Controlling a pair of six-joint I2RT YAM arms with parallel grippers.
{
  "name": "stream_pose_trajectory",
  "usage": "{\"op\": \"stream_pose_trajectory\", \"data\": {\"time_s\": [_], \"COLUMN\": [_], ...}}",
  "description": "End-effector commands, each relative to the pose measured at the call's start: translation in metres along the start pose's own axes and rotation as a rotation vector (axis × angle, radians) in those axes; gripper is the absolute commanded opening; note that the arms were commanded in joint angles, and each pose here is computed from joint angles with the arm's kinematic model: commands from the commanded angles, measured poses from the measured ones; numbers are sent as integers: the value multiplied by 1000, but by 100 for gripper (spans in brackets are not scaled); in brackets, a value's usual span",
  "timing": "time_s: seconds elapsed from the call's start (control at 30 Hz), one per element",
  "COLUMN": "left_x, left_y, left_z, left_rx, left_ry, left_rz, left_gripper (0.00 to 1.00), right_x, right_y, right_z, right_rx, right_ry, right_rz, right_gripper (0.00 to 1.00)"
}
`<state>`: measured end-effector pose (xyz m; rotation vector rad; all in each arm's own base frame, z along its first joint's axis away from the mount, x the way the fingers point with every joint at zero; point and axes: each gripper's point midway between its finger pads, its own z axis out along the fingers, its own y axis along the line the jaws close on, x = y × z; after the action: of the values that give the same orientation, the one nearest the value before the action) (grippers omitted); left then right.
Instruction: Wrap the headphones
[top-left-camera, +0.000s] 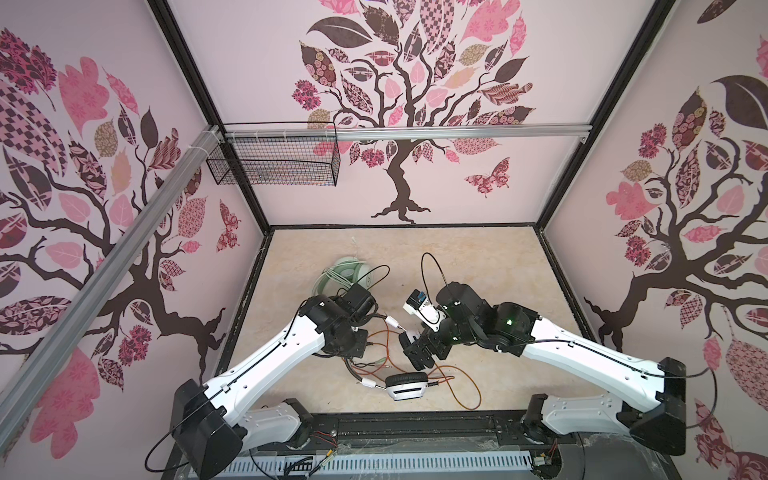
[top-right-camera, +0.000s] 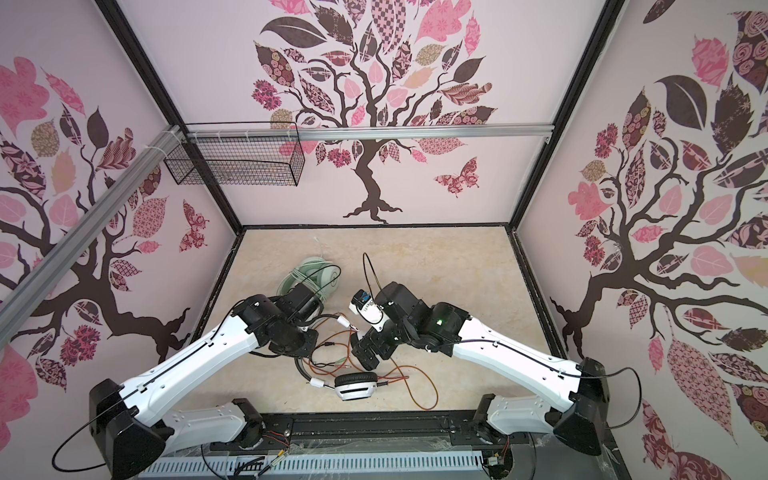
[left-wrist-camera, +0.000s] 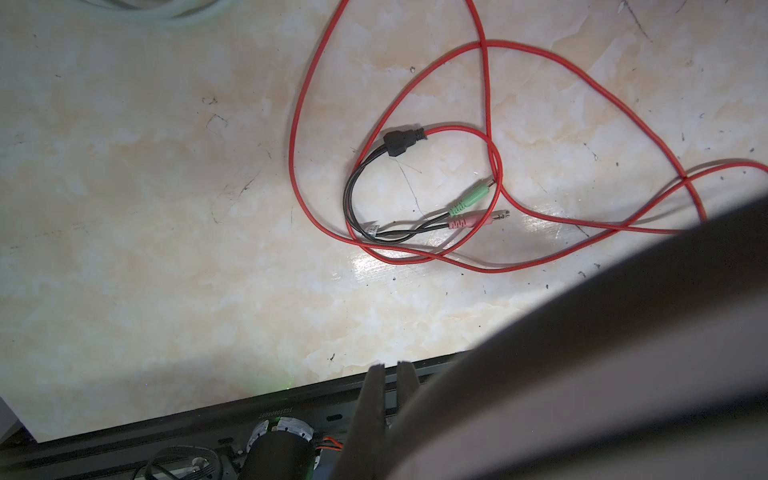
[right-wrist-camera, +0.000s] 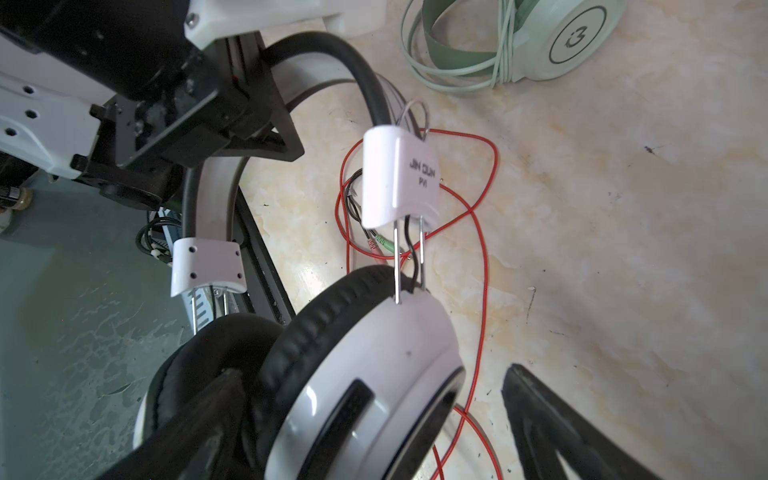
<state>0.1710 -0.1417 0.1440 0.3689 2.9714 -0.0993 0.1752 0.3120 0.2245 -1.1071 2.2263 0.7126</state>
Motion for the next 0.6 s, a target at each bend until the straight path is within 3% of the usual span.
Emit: {"op": "stream_pose_trajectory", "data": {"time_s": [0.0, 0.2, 0.47, 0.57], "left_x": [-13, -16, -23, -24], "left_y": [-20, -23, -31, -32], "left_z": [-16, -16, -6, 3], "left_rx": [104, 119, 130, 121], "left_ry": [-50, -55, -38, -9], "left_rz": [1, -7, 2, 4], "left_gripper": [0, 0, 0, 0], "right_x": [-31, -50, -47, -37], "right_y": [-8, -5, -31, -33], "right_z": [-2, 10, 42, 58], "right_rx": [55, 61, 183, 174], "right_ry": [-65, -66, -8, 19], "right_rz": [-16, -51, -102, -115], "right_gripper": [100, 96, 80, 65]}}
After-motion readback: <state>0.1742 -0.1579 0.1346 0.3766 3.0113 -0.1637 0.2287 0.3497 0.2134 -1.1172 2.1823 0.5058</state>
